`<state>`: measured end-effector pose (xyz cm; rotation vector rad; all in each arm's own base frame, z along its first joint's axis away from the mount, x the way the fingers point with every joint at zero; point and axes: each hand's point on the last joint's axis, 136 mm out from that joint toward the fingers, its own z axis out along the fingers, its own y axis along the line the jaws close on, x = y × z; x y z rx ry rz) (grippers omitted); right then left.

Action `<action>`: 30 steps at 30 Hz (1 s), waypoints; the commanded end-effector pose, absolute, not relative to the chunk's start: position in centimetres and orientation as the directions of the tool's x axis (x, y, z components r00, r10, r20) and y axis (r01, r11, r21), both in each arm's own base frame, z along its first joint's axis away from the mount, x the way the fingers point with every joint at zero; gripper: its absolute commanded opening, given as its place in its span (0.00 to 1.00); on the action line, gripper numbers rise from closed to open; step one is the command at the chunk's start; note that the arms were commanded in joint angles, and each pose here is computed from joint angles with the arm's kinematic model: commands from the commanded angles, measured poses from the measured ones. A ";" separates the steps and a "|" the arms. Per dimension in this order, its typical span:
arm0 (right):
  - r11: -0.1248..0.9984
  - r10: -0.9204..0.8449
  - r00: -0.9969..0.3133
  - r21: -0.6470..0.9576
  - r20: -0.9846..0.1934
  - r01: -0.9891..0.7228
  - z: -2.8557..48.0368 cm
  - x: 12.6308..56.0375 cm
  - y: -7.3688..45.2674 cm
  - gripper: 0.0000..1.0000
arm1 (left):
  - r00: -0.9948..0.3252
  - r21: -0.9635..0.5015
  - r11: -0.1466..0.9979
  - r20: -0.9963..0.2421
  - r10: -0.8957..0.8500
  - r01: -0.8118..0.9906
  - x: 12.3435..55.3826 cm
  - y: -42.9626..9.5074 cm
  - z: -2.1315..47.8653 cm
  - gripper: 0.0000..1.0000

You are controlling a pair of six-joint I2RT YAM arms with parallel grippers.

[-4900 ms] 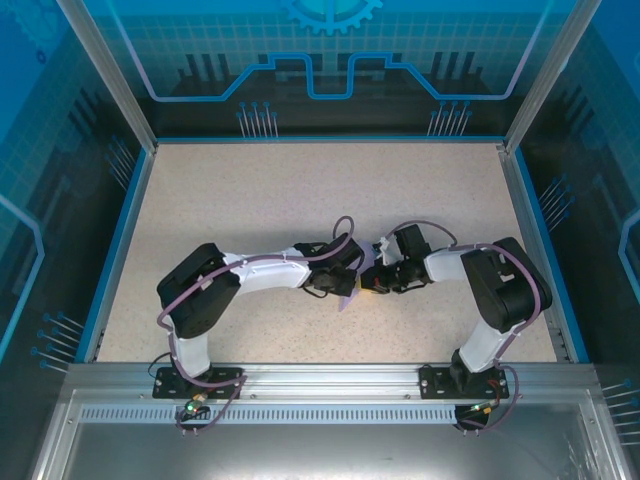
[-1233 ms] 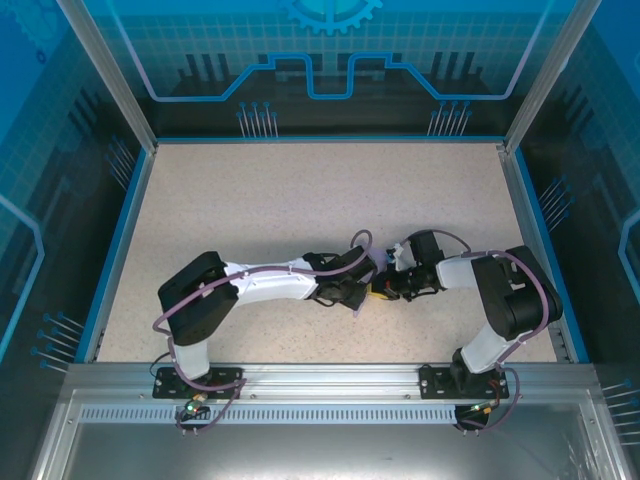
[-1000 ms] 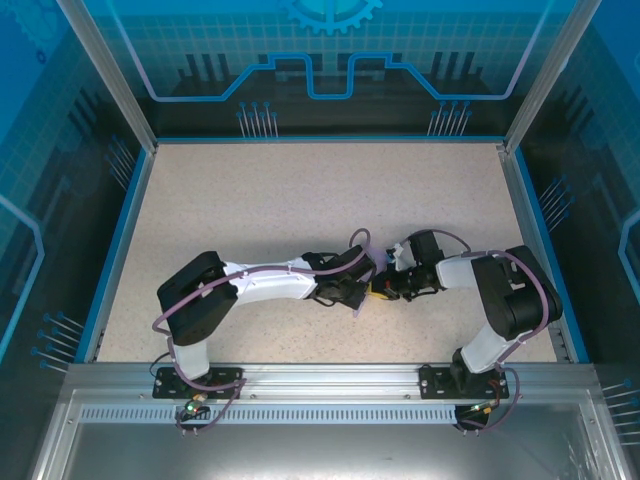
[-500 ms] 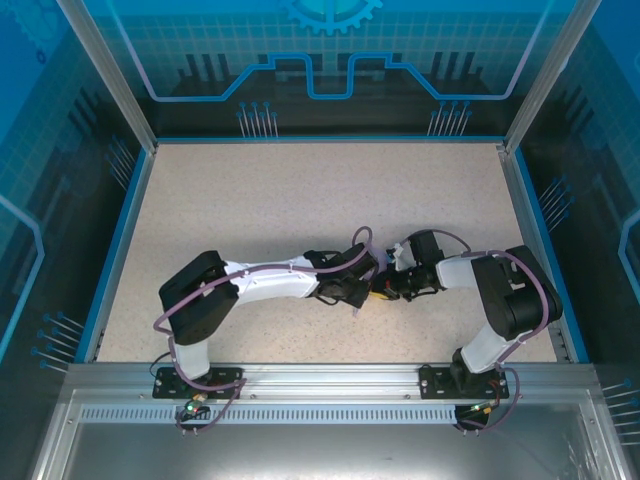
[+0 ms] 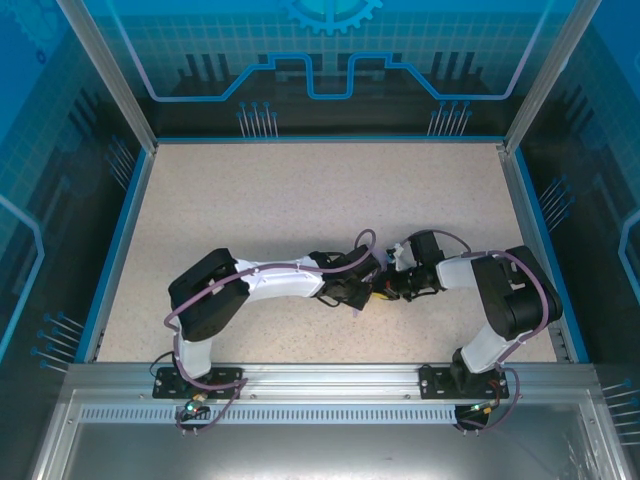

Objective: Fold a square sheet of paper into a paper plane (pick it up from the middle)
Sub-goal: Fold the wing for the fifth time at the center of the table.

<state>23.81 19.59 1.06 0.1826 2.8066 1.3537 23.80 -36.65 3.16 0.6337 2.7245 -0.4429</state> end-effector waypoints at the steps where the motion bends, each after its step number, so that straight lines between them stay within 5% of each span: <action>1: 0.657 0.119 -0.989 0.741 0.082 0.141 -1.0 22.4 19.1 0.00 | -0.858 -0.260 0.844 -0.363 0.364 0.469 24.1 -37.6 3.4 0.01; 30: 0.631 0.138 -0.988 0.762 0.076 0.147 -0.5 22.7 18.9 0.00 | -0.899 -0.341 0.849 -0.321 0.299 0.404 24.4 -37.8 1.1 0.01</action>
